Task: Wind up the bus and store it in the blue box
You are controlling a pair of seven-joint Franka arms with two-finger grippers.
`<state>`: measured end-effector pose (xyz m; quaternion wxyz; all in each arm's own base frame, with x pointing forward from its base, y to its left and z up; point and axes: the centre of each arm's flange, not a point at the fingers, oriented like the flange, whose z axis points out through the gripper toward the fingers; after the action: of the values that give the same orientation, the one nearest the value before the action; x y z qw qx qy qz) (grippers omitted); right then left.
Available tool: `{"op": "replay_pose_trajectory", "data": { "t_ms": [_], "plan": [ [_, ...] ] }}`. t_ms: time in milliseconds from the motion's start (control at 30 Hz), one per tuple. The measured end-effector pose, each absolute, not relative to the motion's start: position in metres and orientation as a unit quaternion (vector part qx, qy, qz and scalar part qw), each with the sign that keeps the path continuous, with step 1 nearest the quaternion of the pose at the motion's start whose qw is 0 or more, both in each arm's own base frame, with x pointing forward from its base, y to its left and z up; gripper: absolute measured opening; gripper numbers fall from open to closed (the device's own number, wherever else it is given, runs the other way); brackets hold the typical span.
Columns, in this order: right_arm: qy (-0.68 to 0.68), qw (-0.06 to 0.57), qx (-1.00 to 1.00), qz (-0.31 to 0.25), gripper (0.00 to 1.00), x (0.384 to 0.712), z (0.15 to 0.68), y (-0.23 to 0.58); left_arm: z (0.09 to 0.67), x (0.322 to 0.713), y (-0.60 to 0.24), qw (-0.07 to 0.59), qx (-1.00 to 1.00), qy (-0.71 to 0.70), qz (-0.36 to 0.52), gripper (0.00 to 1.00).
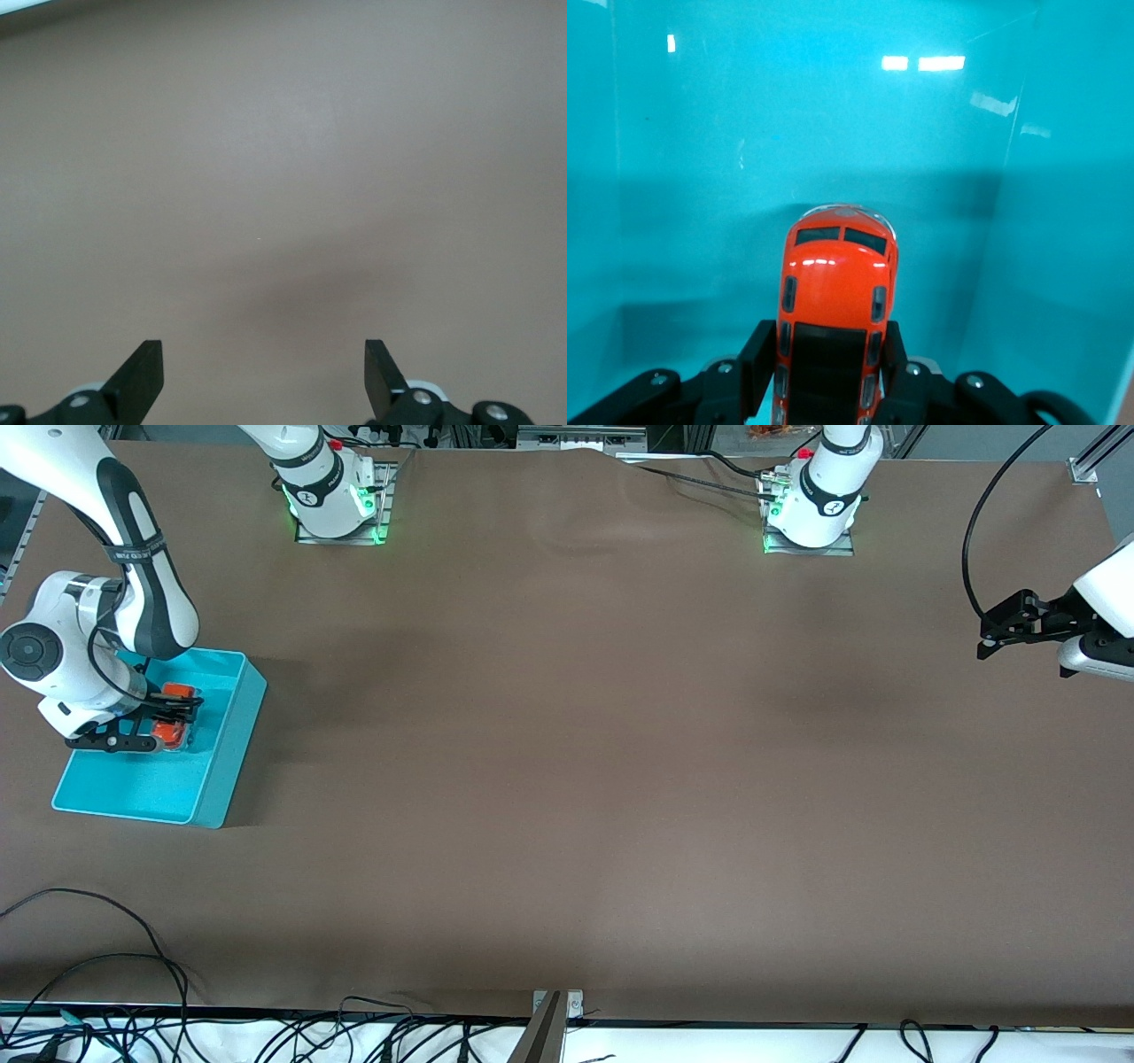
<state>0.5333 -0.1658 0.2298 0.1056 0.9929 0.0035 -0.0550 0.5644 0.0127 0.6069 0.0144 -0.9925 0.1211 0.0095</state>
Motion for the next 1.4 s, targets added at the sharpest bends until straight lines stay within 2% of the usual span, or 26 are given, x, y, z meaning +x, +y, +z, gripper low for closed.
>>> {"op": "replay_pose_trajectory", "data": {
  "t_ms": [200, 633, 800, 933, 967, 1000, 1400],
  "plan": [
    [0.003, 0.106, 0.993, -0.059, 0.52, 0.531, 0.211, -0.171, 0.607, 0.564, 0.013, 0.014, -0.992, 0.121, 0.010, 1.00],
    [0.003, 0.107, 0.993, -0.057, 0.53, 0.532, 0.210, -0.172, 0.607, 0.565, 0.013, 0.014, -0.992, 0.121, 0.010, 1.00],
    [0.003, 0.107, 0.993, -0.057, 0.70, 0.532, 0.210, -0.171, 0.607, 0.565, 0.013, 0.014, -0.992, 0.121, 0.010, 1.00],
    [0.002, 0.107, 0.993, -0.052, 0.88, 0.534, 0.216, -0.171, 0.607, 0.565, 0.013, 0.014, -0.992, 0.121, 0.010, 1.00],
    [0.001, 0.108, 0.993, -0.052, 0.97, 0.535, 0.219, -0.172, 0.607, 0.565, 0.013, 0.014, -0.992, 0.121, 0.010, 1.00],
    [0.001, 0.108, 0.993, -0.051, 1.00, 0.536, 0.223, -0.172, 0.607, 0.565, 0.013, 0.014, -0.992, 0.121, 0.010, 1.00],
    [-0.015, 0.106, 0.993, -0.040, 1.00, 0.535, 0.306, -0.172, 0.607, 0.565, 0.012, 0.014, -0.992, 0.122, 0.010, 1.00]
  ]
}}
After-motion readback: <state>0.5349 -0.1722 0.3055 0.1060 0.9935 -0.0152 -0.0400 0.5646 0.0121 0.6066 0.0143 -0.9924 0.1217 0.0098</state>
